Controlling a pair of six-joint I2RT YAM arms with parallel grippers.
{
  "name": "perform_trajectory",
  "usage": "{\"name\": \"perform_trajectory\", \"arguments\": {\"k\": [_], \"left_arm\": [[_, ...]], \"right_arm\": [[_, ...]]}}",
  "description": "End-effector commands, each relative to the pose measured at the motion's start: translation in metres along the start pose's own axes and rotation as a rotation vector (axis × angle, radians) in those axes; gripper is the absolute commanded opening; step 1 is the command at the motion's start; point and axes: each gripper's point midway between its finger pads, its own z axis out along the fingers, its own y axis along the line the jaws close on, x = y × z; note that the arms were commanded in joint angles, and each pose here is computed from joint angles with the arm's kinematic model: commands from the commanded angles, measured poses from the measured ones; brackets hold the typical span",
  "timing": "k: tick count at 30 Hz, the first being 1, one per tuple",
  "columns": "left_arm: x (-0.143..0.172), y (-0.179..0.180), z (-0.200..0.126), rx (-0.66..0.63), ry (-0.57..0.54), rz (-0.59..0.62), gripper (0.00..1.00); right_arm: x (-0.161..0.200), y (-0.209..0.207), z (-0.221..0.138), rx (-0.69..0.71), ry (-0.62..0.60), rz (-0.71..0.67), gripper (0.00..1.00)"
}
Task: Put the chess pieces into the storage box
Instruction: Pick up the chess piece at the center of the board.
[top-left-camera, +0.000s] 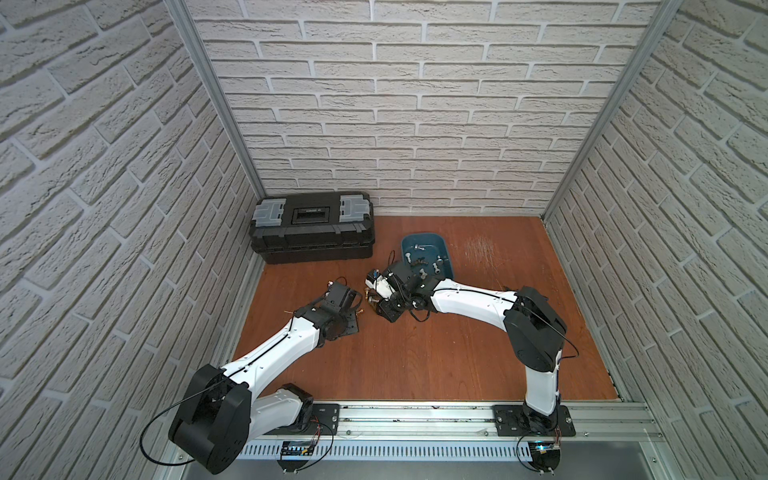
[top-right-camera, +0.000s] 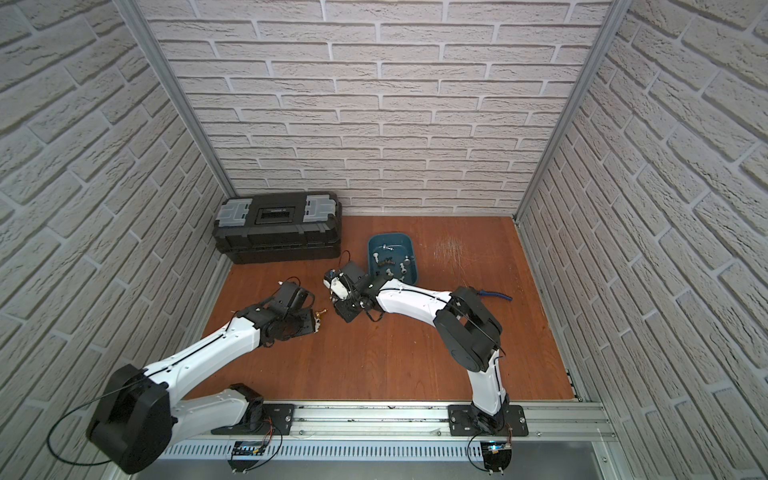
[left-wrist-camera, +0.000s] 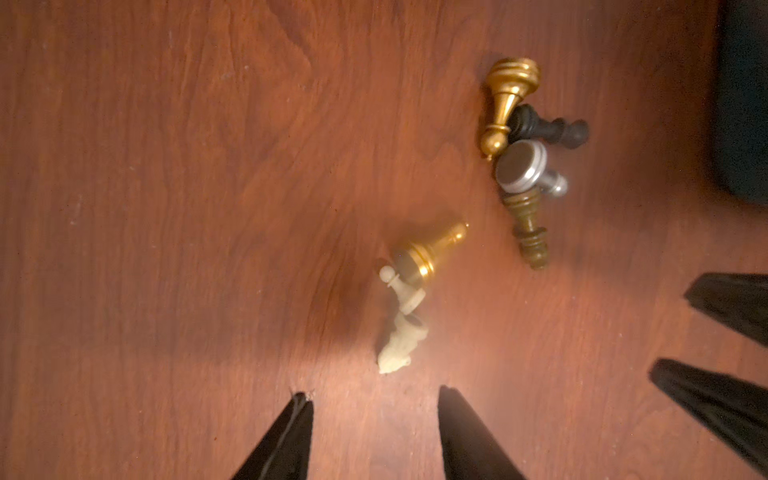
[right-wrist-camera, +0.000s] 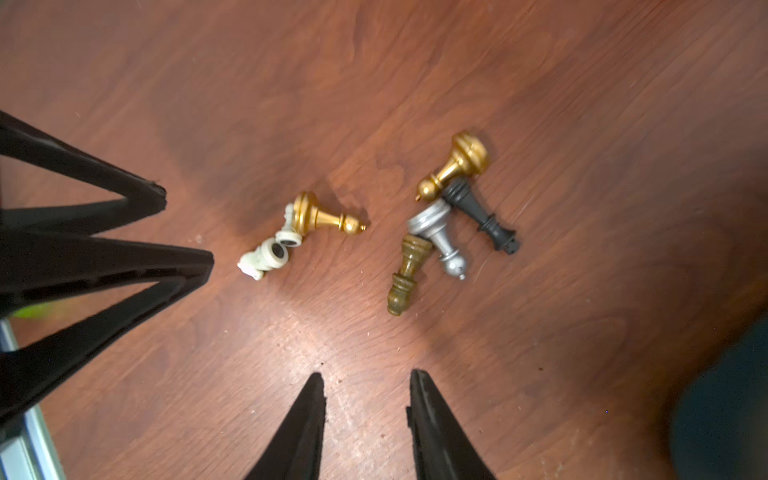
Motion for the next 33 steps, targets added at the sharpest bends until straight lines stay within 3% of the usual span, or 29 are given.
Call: {"name": "perform_trajectory", "arguments": {"k": [1,19,26,33], "left_arm": [[0.000,-0.003,0.007,0.022,-0.002,-0.011,0.53],[0.007,0.008,-0.005,0.022,-0.034,-0.028,0.52],[0.009,0.010,-0.004,0.018,-0.035,-0.032,0.52],[0.010,0.010,-0.003,0.016,-0.031,-0.036,0.52]], "right_arm": [[0.000,0.007,0.011,-0.027,0.016,-0.025,0.38],[-0.006,-0.022,0.060,0.134,0.059,-0.005,0.38],[0.000,-0.019,0.062,0.129,0.072,-0.012,0.21],[-0.007,0.001,0.034,0.038,0.021,-0.034,0.11]]}}
